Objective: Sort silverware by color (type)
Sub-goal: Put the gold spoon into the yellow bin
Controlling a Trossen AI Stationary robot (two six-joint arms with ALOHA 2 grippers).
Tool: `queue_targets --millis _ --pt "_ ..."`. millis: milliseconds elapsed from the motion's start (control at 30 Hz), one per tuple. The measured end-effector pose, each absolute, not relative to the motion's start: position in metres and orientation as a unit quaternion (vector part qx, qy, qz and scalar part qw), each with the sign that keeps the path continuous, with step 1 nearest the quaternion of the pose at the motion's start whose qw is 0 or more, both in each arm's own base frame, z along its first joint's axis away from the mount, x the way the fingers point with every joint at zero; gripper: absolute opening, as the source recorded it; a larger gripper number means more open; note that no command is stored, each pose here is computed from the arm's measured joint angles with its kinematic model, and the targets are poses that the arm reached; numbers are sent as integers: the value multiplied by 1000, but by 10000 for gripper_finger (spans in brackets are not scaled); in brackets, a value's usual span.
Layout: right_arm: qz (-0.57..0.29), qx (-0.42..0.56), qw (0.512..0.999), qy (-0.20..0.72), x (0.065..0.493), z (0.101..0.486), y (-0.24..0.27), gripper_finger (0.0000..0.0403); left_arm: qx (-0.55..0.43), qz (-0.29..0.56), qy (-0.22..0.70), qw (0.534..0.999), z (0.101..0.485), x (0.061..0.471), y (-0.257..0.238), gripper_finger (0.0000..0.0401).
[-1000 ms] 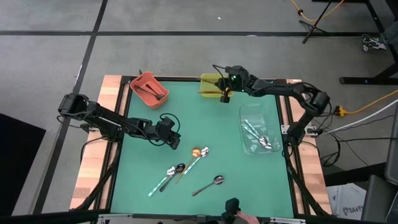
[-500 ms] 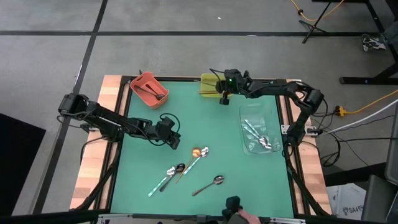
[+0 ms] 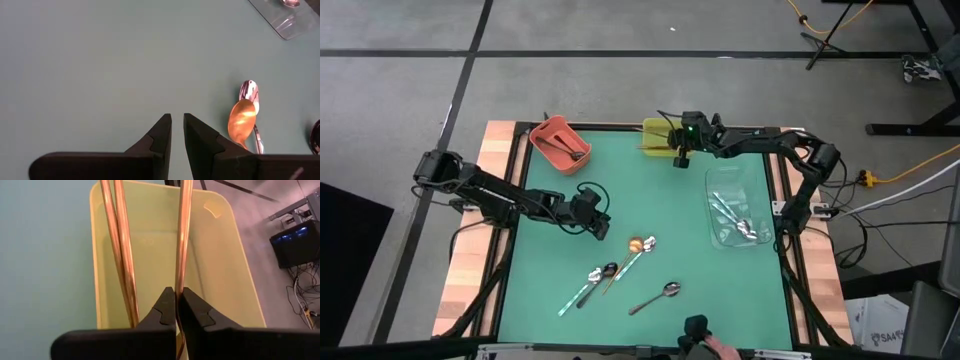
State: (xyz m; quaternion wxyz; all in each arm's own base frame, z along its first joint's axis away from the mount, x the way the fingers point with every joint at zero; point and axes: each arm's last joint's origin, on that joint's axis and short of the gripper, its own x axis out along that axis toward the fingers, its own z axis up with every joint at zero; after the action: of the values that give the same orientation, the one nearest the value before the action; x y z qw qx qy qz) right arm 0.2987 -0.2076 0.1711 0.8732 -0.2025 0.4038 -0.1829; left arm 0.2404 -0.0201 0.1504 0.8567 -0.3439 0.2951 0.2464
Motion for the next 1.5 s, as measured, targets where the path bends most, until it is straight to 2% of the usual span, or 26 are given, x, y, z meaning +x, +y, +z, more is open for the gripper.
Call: queue_targets --millis 333,633,1067,1500 --pt "-162 -184 861 446 293 164 -204 1 -344 246 295 857 150 240 -20 43" --pt "-161 -184 860 448 293 163 -204 1 -344 246 295 857 150 240 -20 43" --pt "-161 -184 860 447 293 164 -204 61 -344 246 295 857 150 240 -20 43" --pt "-161 -184 860 447 293 164 -204 69 -344 246 295 857 150 240 -20 43"
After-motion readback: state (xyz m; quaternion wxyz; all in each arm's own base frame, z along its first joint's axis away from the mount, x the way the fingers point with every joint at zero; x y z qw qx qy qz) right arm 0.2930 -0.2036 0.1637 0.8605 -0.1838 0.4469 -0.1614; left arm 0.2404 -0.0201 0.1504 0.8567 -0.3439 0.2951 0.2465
